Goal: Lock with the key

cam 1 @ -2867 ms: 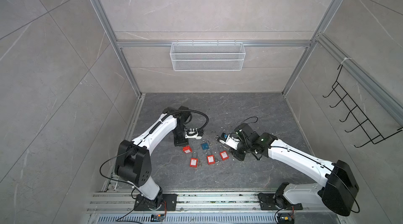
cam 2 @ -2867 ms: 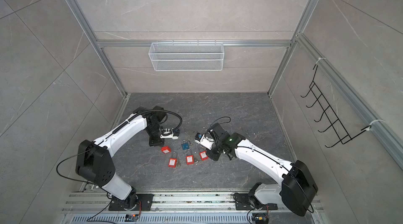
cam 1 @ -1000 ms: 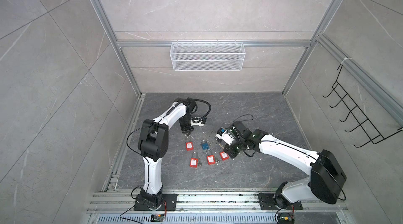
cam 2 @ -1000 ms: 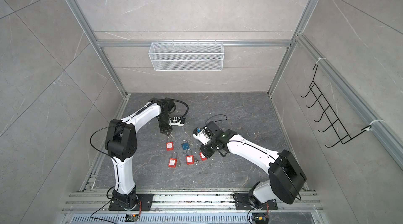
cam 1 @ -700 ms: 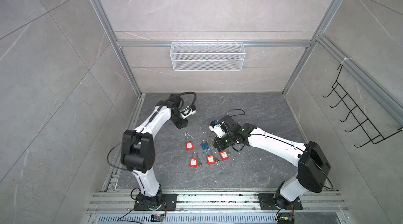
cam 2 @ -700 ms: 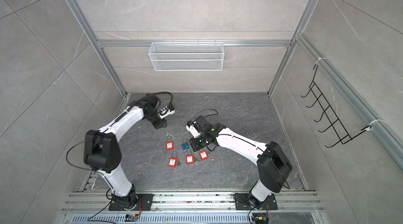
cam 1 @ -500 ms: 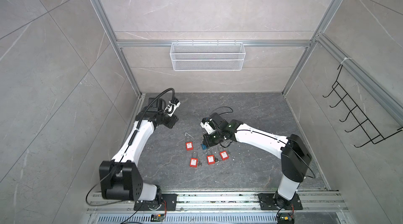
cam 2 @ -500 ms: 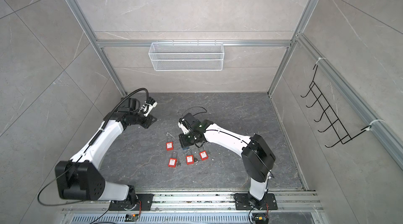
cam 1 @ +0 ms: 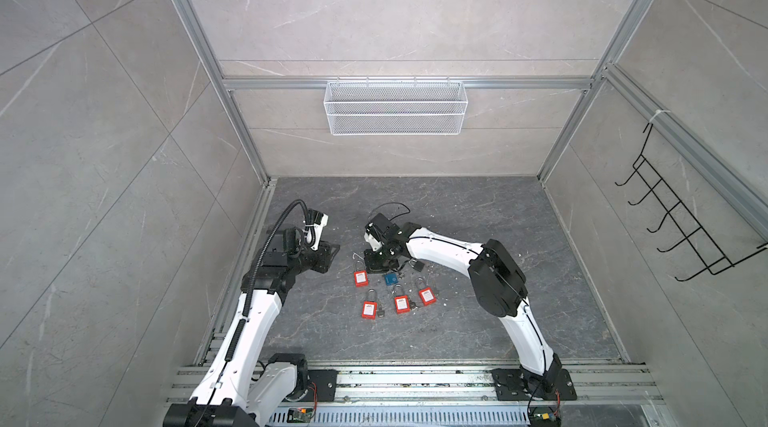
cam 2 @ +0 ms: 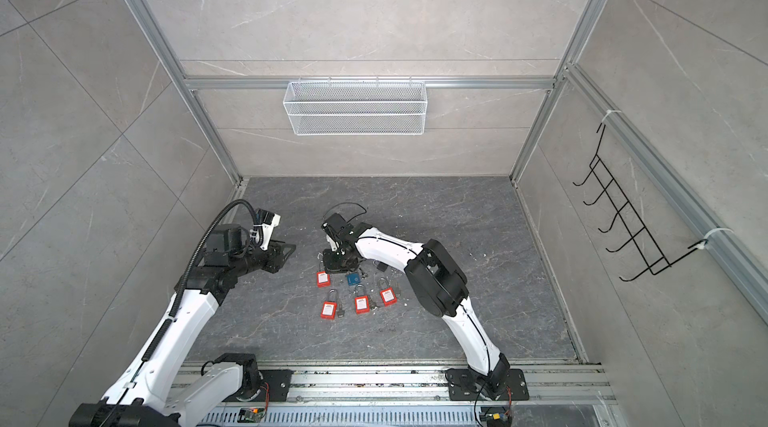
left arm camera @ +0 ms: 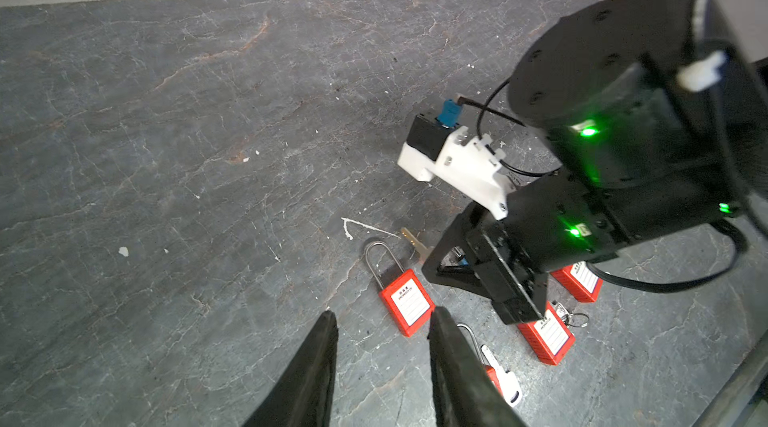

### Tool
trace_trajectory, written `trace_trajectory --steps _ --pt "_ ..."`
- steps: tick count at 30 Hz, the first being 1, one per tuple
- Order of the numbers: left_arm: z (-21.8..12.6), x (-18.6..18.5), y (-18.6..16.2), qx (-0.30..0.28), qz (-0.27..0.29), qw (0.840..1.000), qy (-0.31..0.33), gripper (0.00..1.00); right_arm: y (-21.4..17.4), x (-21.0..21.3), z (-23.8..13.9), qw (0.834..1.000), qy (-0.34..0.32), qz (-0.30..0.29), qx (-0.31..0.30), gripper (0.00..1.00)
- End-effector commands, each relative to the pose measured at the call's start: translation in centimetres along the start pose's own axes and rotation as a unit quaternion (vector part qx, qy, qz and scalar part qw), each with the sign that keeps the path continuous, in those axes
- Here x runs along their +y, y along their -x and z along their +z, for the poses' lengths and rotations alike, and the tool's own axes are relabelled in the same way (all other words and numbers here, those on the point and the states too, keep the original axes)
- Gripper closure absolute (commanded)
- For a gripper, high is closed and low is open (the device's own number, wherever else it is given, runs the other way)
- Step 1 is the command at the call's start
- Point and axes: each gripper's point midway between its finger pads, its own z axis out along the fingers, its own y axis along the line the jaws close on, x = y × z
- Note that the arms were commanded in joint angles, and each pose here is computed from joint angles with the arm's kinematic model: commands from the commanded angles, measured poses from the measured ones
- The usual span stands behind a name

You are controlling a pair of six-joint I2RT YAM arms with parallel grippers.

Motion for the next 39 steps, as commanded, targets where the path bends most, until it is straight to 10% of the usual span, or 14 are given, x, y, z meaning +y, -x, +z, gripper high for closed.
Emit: trace_trajectory --steps 1,14,26,29,31,39 --pt "-0.7 -0.7 1.1 -0.03 -0.012 0.999 -0.015 0.61 -0.5 -0.3 0.6 1.0 -0.009 0.02 0.019 1.0" --pt "-0.6 -0.9 0.0 -0.017 -0.028 0.999 -0.02 0.59 -0.5 -0.6 0.1 0.999 -0.026 0.021 0.013 0.76" --pt "-0.1 1.6 -0.5 -0.026 -0.037 0.998 0.045 0.54 1.4 -0.9 -10.1 0.988 -0.102 -0.052 -0.105 0.61" --pt "0.5 4.4 -1.7 -0.024 -0.042 0.992 0.116 0.47 1.7 -4.5 -15.0 0.969 -0.165 -0.06 -0.173 0.43" --pt "1.0 6.6 -2.5 -0.023 -0.039 0.985 0.165 0.43 1.9 -7.4 -19.3 0.944 -0.213 -0.07 -0.243 0.05" --pt "4.0 12.1 -4.2 -0.076 -0.029 0.966 0.246 0.27 -0.5 -25.2 -27.6 0.829 -0.409 -0.004 -0.38 0.01"
